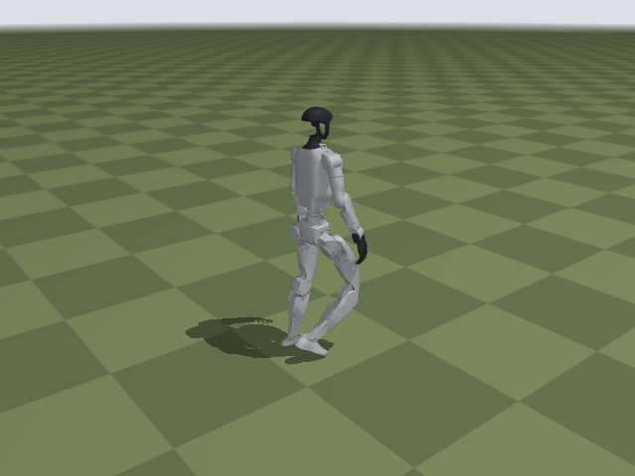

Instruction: Walk

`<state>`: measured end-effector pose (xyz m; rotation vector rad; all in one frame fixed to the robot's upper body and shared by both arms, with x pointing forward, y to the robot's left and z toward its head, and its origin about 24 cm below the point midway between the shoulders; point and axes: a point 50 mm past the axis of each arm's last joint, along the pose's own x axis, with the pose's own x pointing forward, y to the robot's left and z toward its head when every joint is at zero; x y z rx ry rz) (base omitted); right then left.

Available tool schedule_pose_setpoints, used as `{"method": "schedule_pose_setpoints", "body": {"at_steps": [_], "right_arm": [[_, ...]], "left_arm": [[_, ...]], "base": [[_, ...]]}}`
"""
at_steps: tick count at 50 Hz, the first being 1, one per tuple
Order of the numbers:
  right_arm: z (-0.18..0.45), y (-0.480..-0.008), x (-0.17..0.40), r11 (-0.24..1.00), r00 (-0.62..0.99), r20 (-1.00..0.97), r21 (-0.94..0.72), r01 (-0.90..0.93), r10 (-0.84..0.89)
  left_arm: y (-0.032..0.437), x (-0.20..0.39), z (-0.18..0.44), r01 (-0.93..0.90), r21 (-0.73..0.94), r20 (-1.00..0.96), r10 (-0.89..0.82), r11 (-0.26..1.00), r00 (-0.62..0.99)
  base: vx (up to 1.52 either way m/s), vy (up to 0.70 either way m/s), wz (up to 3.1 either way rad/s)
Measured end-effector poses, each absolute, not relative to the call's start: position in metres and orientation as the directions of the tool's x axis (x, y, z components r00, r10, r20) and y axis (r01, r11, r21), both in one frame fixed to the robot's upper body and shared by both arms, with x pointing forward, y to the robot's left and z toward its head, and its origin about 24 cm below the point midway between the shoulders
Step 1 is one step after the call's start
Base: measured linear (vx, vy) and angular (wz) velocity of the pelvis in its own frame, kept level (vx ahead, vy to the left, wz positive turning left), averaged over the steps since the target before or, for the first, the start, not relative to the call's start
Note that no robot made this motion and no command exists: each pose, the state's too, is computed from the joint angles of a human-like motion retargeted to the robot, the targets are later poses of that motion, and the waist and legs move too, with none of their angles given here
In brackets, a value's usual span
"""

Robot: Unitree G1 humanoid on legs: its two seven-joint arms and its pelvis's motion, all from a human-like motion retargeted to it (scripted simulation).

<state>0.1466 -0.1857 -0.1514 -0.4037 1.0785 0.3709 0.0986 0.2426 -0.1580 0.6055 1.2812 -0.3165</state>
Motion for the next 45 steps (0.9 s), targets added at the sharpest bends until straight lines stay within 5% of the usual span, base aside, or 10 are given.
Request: {"method": "schedule_pose_setpoints", "body": {"at_steps": [18, 30, 45], "right_arm": [[-0.163, -0.193, 0.112, 0.936, 0.373, -0.928, -0.123, -0.329, 0.009], [-0.154, -0.209, 0.130, 0.906, 0.422, -0.907, -0.195, -0.376, -0.020], [-0.118, -0.205, 0.199, 0.866, 0.635, -0.771, -0.286, -0.411, 0.047]], "left_arm": [[0.252, 0.165, -0.130, 0.386, 0.407, -0.826, 0.152, 0.828, 0.543], [0.198, 0.123, -0.159, 0.525, 0.228, -0.922, 0.009, 0.820, 0.386], [0.207, 0.100, -0.165, 0.473, 0.208, -0.941, 0.042, 0.856, 0.337]], "base": [[0.61, -0.01, 0.04], [0.56, -0.16, -0.11], [0.50, -0.10, -0.45]]}}
